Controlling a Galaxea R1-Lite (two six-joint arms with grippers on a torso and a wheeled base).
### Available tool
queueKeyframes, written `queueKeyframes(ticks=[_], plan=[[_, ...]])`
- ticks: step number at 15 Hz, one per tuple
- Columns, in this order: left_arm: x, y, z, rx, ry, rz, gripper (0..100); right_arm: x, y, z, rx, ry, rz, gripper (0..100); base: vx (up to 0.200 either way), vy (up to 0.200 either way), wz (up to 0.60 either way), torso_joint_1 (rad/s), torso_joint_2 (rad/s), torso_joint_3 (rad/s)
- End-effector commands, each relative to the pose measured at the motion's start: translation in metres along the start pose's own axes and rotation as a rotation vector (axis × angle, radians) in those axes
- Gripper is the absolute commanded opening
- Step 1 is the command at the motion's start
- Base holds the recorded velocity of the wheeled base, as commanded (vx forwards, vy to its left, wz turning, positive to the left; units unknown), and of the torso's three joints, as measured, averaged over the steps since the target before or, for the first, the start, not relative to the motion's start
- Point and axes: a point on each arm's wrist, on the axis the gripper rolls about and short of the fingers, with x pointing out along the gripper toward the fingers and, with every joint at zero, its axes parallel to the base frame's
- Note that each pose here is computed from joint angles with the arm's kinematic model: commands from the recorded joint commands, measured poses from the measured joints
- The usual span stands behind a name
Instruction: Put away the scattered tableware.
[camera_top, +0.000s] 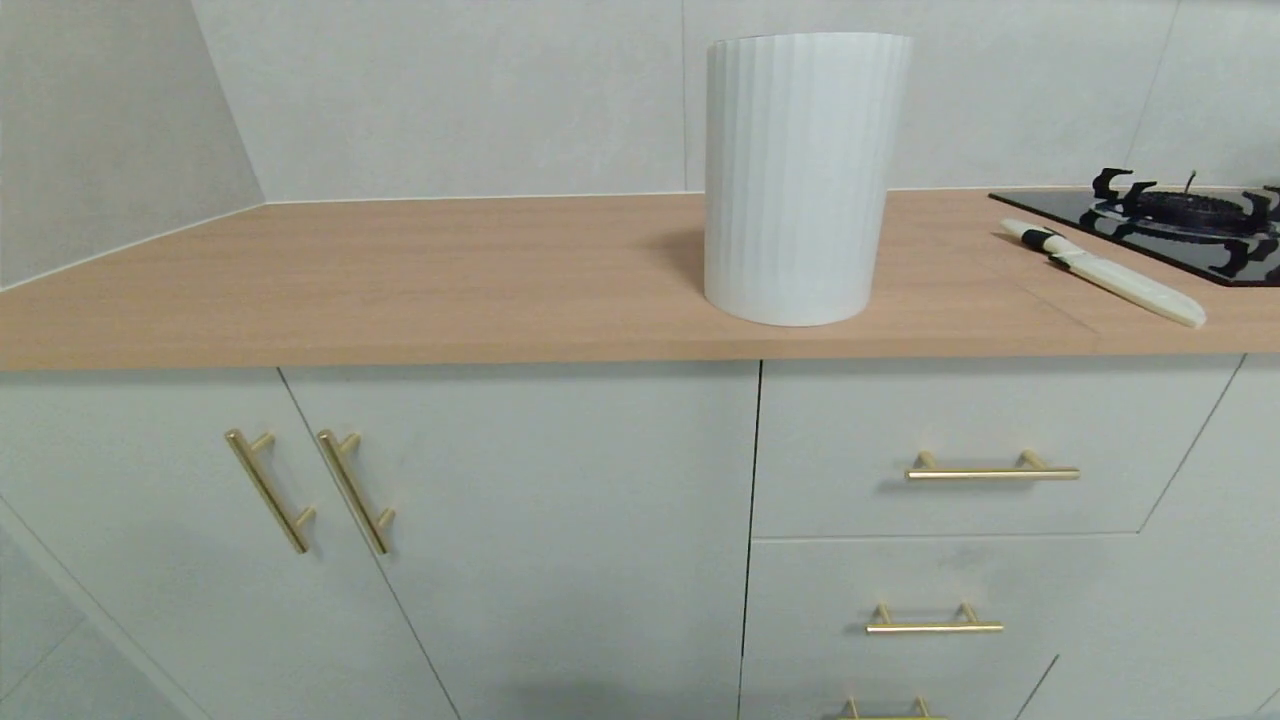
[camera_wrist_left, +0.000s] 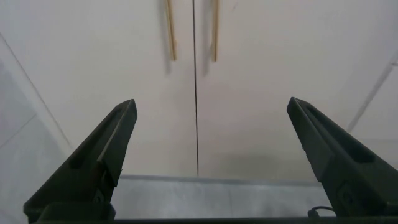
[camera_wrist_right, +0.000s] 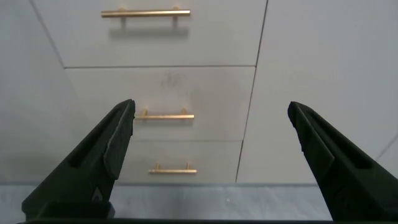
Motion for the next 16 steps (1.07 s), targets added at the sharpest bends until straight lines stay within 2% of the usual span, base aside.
queueKeyframes(ticks=[1, 2, 14, 16], plan=[[0.0001, 0.0, 0.0001, 0.0, 0.0, 0.001, 100, 0.0001, 0.0, 0.0, 0.0, 0.002, -0.002, 100, 0.2, 0.0, 0.0, 0.002, 0.0, 0.002], [0.0001, 0.0, 0.0001, 0.0, 0.0, 0.001, 100, 0.0001, 0.0, 0.0, 0.0, 0.002, -0.002, 100, 0.2, 0.0, 0.0, 0.002, 0.01, 0.002], [0.0001, 0.0, 0.0001, 0.001, 0.0, 0.001, 100, 0.0001, 0.0, 0.0, 0.0, 0.002, -0.001, 100, 0.0, 0.0, 0.0, 0.0, 0.0, 0.0], [0.0001, 0.0, 0.0001, 0.0, 0.0, 0.001, 100, 0.0001, 0.0, 0.0, 0.0, 0.002, 0.001, 100, 0.0, -0.2, 0.0, 0.002, 0.0, 0.0]])
